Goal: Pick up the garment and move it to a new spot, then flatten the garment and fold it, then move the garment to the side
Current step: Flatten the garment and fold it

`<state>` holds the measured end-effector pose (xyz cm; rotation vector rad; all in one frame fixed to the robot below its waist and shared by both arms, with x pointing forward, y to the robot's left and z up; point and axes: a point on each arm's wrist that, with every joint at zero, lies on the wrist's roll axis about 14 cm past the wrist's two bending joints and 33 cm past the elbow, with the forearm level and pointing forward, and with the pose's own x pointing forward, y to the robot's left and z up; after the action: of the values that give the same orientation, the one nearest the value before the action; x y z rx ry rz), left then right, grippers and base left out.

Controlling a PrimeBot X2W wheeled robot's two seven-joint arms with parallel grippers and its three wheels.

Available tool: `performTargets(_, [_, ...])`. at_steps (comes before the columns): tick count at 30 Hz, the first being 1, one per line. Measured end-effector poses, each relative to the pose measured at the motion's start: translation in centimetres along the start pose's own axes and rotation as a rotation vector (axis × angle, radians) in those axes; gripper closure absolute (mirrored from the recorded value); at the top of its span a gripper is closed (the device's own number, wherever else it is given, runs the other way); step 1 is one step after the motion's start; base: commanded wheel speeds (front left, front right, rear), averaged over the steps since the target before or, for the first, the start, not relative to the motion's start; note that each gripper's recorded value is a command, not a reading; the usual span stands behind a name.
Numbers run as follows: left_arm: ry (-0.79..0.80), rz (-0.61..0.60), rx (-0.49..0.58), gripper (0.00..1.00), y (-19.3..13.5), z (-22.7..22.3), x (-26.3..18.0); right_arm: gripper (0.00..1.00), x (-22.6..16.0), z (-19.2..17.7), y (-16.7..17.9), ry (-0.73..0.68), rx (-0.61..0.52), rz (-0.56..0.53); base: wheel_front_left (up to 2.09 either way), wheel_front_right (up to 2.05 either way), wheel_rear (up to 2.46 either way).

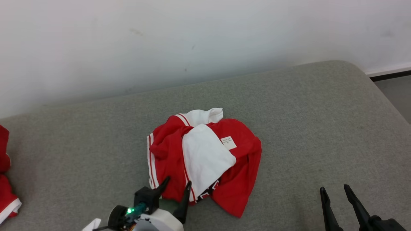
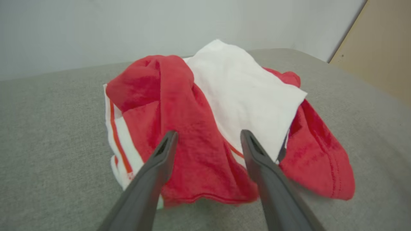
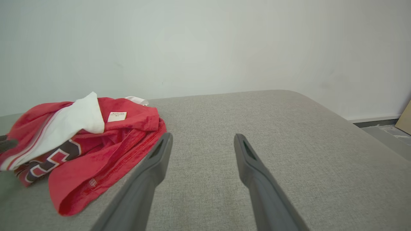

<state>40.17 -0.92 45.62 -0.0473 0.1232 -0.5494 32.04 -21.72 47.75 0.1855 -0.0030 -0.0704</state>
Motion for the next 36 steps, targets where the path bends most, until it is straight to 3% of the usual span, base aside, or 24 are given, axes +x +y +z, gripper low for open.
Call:
performTargets(5, [0.085,0.021,0.017,0.00,1.0,-2.3,1.1,0.00,0.2,0.0,-0.6,0.001,-0.003,-0.023,0.00,0.00,0.00])
performTargets(6, [0.107,0.029,0.019,0.55,1.3,-2.9,1.2,0.00,0.3,0.0,-0.7,0.002,-0.003,-0.026,0.00,0.00,0.00])
performTargets(7, [0.124,0.036,0.018,0.89,1.6,-3.4,1.3,0.00,0.2,0.0,-0.8,0.004,-0.003,-0.030,0.00,0.00,0.00])
performTargets(8, [0.135,0.044,0.010,1.00,1.8,-3.6,1.4,0.00,0.2,-0.1,-0.9,0.006,-0.003,-0.032,0.00,0.00,0.00])
performTargets(20, [0.034,0.110,-0.159,1.00,4.3,-0.3,2.0,0.00,0.6,0.1,-0.3,-0.004,0.006,-0.017,0.00,0.00,0.00])
performTargets(28, [-0.179,0.092,-0.313,1.00,5.3,8.5,2.5,0.00,0.4,0.1,1.0,-0.007,0.009,0.024,0.00,0.00,0.00])
performTargets(36, [-0.305,-0.032,-0.288,1.00,5.4,17.8,0.9,0.00,0.4,0.5,1.9,-0.023,0.009,0.056,0.00,0.00,0.00])
